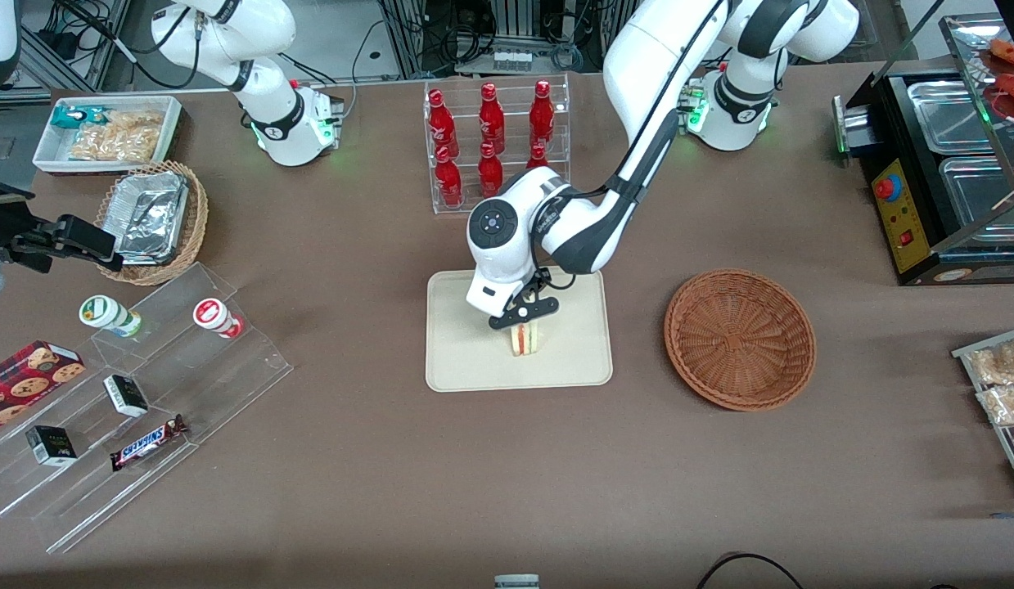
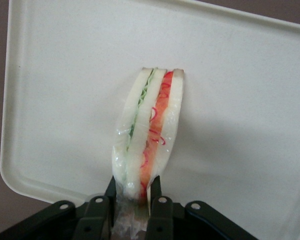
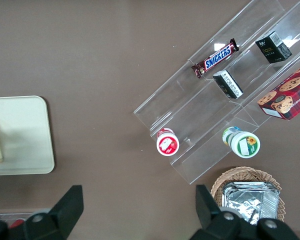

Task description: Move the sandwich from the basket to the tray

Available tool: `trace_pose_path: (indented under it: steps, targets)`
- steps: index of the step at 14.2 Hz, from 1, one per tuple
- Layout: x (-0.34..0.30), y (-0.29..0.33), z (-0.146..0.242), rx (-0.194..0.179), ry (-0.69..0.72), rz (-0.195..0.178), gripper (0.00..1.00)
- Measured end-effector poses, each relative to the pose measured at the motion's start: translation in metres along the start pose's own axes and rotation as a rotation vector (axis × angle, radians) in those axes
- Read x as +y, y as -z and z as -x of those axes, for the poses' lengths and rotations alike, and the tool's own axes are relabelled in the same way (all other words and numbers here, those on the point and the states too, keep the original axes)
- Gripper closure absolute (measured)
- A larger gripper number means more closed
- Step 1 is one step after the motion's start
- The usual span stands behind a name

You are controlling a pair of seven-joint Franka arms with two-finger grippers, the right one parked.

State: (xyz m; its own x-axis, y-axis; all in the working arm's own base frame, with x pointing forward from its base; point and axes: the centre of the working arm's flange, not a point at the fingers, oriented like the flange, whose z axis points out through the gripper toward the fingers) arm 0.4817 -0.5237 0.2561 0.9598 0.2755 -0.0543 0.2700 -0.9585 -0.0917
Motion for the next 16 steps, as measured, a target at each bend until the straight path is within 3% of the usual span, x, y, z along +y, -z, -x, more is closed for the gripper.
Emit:
trace_pose_path:
  steps: [3,7,11,16]
  targets:
    - [0.003,0.031,-0.007,0.028,0.005,0.036,0.37]
    - [-0.023,0.099,-0.026,0.054,0.057,0.046,0.0]
    - [-0.076,0.134,-0.058,0.02,0.131,-0.018,0.0]
    - [-0.175,0.15,-0.107,-0.034,0.062,-0.046,0.0]
